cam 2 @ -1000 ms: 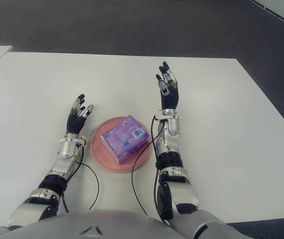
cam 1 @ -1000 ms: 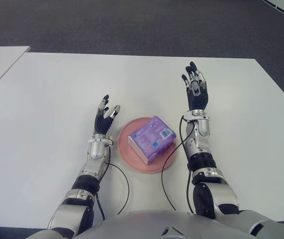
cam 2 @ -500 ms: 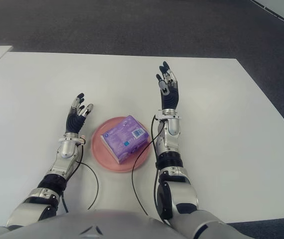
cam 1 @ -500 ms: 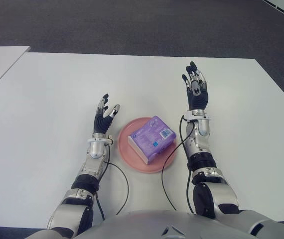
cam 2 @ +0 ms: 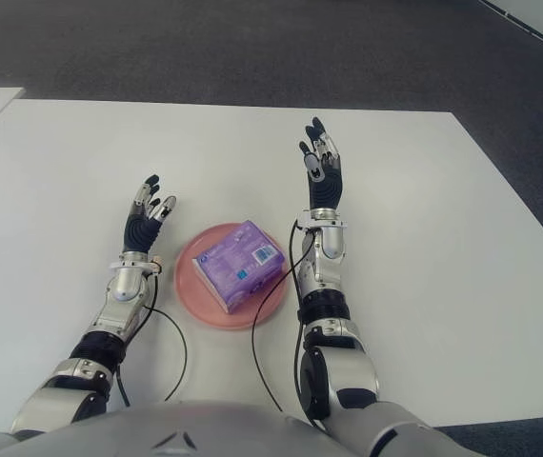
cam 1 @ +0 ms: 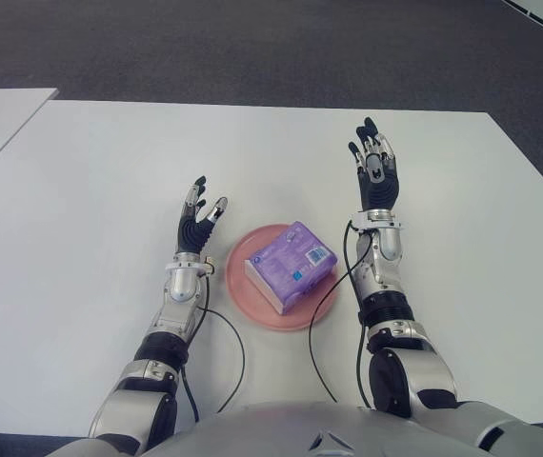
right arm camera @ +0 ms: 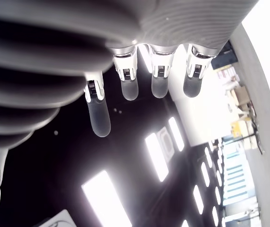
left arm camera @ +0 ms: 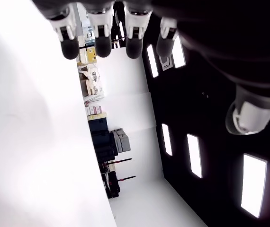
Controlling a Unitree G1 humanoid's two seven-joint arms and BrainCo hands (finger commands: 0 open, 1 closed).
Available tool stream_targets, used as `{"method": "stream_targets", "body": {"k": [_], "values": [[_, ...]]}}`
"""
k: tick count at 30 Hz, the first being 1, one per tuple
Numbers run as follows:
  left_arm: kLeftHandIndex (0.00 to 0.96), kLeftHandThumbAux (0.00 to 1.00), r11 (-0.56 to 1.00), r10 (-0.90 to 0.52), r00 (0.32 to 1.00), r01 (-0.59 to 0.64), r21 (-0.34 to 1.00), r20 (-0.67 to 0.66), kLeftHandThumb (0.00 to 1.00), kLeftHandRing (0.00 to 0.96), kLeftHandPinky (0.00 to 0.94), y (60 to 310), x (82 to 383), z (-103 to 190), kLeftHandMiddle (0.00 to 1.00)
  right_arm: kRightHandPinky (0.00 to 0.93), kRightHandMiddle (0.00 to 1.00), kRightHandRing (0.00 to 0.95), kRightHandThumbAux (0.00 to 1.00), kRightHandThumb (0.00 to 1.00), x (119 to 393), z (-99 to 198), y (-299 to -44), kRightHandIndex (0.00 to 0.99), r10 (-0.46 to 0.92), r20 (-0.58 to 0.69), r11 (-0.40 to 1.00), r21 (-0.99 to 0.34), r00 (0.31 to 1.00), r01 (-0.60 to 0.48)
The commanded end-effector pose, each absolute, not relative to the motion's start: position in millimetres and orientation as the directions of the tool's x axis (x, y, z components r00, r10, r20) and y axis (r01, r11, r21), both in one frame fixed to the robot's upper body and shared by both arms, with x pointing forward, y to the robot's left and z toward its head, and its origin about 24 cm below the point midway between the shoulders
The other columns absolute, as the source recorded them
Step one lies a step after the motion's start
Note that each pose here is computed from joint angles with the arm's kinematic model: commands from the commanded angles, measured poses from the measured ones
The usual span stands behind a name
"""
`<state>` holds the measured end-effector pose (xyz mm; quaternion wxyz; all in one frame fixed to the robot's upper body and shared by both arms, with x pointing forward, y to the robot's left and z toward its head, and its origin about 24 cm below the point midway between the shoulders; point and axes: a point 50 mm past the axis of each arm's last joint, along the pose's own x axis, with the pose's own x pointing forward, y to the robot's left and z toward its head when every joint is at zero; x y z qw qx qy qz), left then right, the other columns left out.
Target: Put the tissue paper into the plate.
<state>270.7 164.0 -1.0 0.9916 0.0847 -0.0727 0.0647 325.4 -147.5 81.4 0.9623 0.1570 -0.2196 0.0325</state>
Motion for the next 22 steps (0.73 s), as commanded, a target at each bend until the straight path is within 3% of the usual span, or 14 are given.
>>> {"method": "stream_targets", "body": {"k": [1,22], "values": [[0.000,0.433,0.973,0.126,0.981,-0.151,0.174,0.147,0.000,0.000,0.000,169.0,269.9,-1.4,0.000,0.000,0.000,0.000,0.527,0.097,324.7,80.2,-146.5,0.275,-0.010,0.430,0.948,0.292,0.903,-0.128],[0.000,0.431,0.975,0.111,0.983,-0.136,0.174,0.145,0.000,0.000,0.000,169.9,277.3,1.3,0.000,0.000,0.000,0.000,0.527,0.097,326.8,81.0,-145.8,0.275,-0.009,0.427,0.948,0.292,0.904,-0.129]]}}
